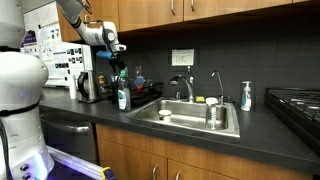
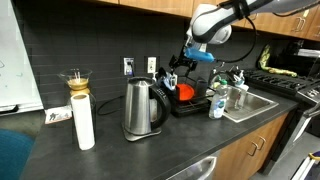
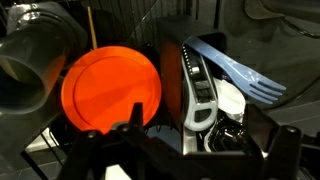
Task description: Remove the safety knife from the dish rack
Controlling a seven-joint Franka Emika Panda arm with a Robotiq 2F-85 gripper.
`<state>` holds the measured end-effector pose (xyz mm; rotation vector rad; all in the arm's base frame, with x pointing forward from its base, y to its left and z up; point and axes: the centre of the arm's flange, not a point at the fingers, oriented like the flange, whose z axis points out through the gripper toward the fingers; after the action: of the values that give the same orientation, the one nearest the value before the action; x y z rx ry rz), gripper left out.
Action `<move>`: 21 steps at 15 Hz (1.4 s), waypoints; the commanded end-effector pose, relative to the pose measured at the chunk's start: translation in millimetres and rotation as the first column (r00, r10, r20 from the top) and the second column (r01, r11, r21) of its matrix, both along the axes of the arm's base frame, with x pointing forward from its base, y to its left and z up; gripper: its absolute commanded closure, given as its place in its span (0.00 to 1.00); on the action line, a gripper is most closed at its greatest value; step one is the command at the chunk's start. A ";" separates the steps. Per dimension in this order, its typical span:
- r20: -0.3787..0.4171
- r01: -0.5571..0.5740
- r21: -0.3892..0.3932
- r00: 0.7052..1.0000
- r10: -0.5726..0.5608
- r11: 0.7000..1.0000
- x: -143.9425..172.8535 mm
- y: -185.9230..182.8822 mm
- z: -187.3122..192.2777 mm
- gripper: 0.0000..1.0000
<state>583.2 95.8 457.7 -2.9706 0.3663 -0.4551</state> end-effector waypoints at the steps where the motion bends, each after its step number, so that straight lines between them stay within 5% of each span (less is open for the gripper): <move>1: 0.020 0.037 0.029 0.999 -0.037 0.999 -11.2 -1.2 -5.3 0.00; 21: 0.093 0.121 0.088 0.987 -0.129 0.989 11.2 -5.4 -32.5 0.00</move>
<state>588.0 87.6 426.9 -2.8658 0.5144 -0.5604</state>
